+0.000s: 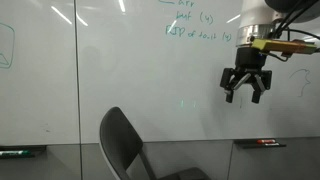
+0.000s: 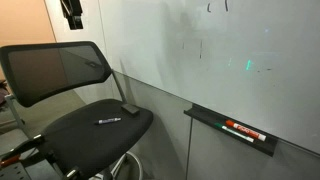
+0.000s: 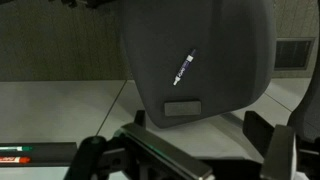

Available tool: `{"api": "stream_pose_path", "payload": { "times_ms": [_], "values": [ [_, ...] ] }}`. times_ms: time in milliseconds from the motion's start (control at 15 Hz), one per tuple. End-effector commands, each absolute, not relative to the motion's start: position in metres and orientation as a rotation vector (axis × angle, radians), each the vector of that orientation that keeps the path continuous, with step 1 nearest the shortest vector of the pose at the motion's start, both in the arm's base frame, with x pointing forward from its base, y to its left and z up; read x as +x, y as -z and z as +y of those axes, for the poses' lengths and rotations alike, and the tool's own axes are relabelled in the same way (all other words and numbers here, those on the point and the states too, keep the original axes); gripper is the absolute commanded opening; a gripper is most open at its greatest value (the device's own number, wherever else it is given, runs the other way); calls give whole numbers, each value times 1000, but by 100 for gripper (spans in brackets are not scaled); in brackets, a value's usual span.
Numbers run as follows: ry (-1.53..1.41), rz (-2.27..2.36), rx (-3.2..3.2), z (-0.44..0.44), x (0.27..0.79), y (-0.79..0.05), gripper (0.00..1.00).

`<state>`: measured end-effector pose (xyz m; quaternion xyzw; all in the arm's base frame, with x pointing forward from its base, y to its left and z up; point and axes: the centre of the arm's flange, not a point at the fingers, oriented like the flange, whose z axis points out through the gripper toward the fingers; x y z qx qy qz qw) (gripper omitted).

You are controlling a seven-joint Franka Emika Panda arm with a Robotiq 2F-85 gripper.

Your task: Pick up the eraser from the black chair and wipe off the black writings on the board

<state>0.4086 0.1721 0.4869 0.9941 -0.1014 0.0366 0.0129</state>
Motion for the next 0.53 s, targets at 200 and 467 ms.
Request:
{"api": "stream_pose_path", "payload": {
  "times_ms": [200,467],
  "values": [
    [-139,-315,3103,174,410,-495,100],
    [-90,-283,3132,177,418,-465,100]
  ]
}}
